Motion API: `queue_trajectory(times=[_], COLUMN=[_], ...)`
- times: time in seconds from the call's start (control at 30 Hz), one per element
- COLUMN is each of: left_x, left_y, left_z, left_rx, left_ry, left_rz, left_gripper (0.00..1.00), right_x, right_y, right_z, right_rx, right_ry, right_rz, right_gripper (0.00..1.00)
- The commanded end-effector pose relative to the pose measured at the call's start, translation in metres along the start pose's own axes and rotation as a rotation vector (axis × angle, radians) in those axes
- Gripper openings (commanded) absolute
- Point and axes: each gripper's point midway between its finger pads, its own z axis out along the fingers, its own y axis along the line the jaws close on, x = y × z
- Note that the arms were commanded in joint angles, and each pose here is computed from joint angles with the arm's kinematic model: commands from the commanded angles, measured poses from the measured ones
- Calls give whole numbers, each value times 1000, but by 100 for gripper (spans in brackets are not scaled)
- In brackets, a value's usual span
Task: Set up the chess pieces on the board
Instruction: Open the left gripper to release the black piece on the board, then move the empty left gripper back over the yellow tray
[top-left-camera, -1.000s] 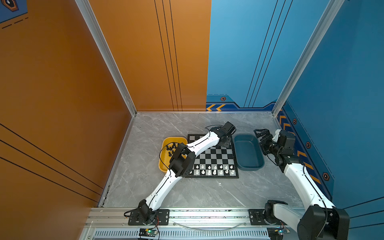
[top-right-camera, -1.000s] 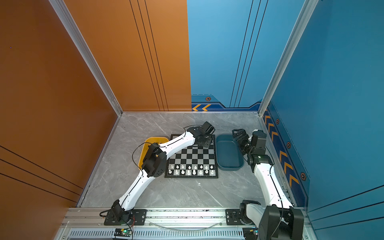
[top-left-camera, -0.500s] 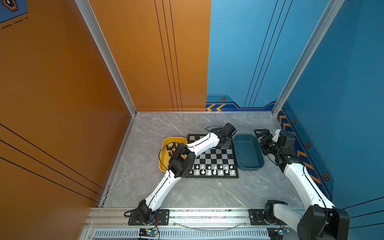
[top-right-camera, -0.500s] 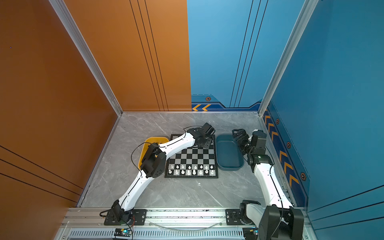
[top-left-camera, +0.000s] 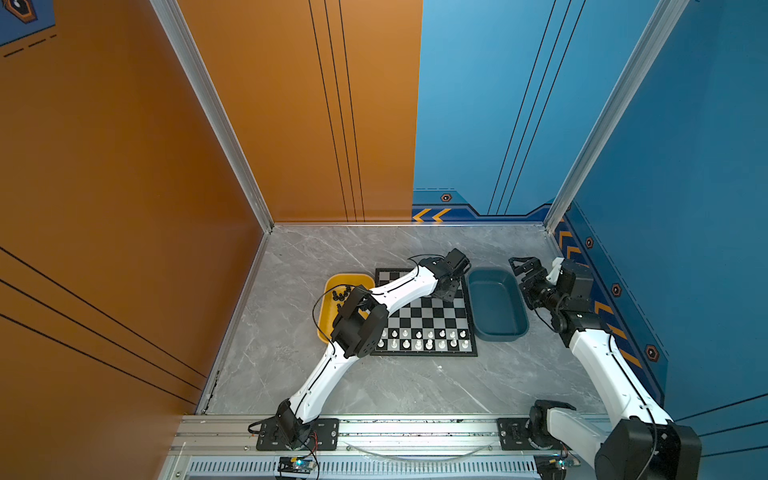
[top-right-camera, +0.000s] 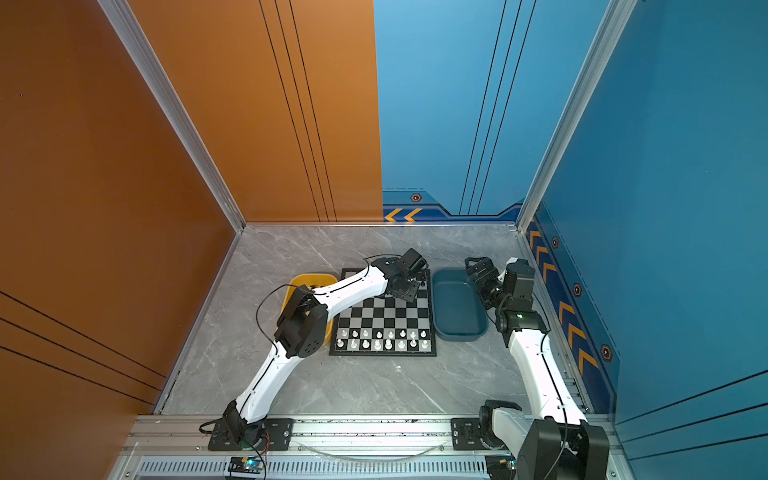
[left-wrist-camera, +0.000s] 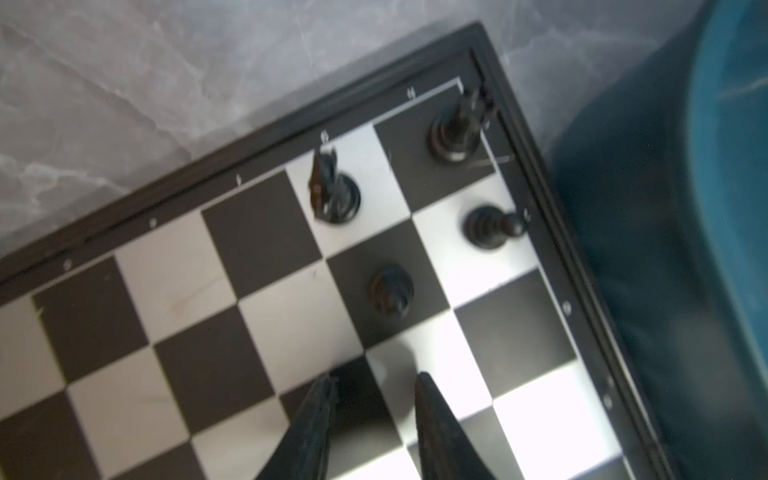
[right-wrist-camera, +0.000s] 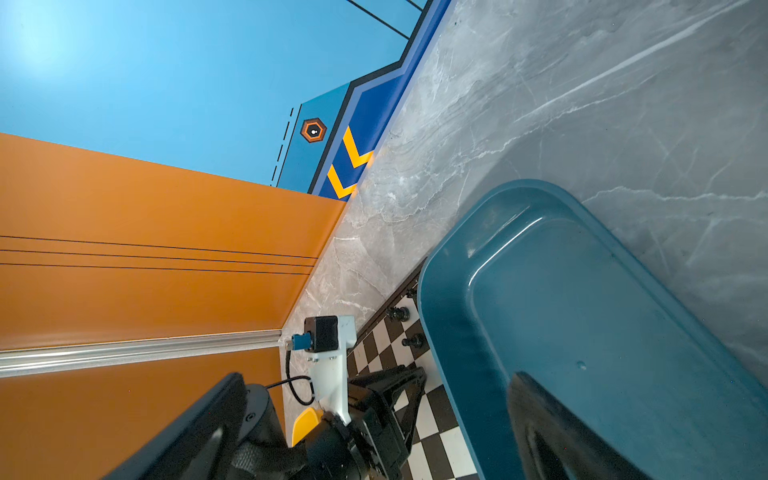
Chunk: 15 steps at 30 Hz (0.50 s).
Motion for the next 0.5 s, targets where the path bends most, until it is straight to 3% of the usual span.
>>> queue_trajectory(times=[0.0, 0.23, 0.47], left_x=[-12, -14, 5], left_y=[2, 24, 95], left_z=[-52, -127, -178], left_rx=[-8, -18, -109], left_ry=[-56, -145, -217], left_rz=[29, 45, -58], left_gripper=[36, 36, 39], right_x=[-1, 0, 0], right_y=[6, 7, 7], right_z=[-5, -5, -3], right_rx=[-14, -16, -11], right_ry=[3, 2, 4], right_rz=[-16, -16, -17], right_gripper=[100, 100, 100])
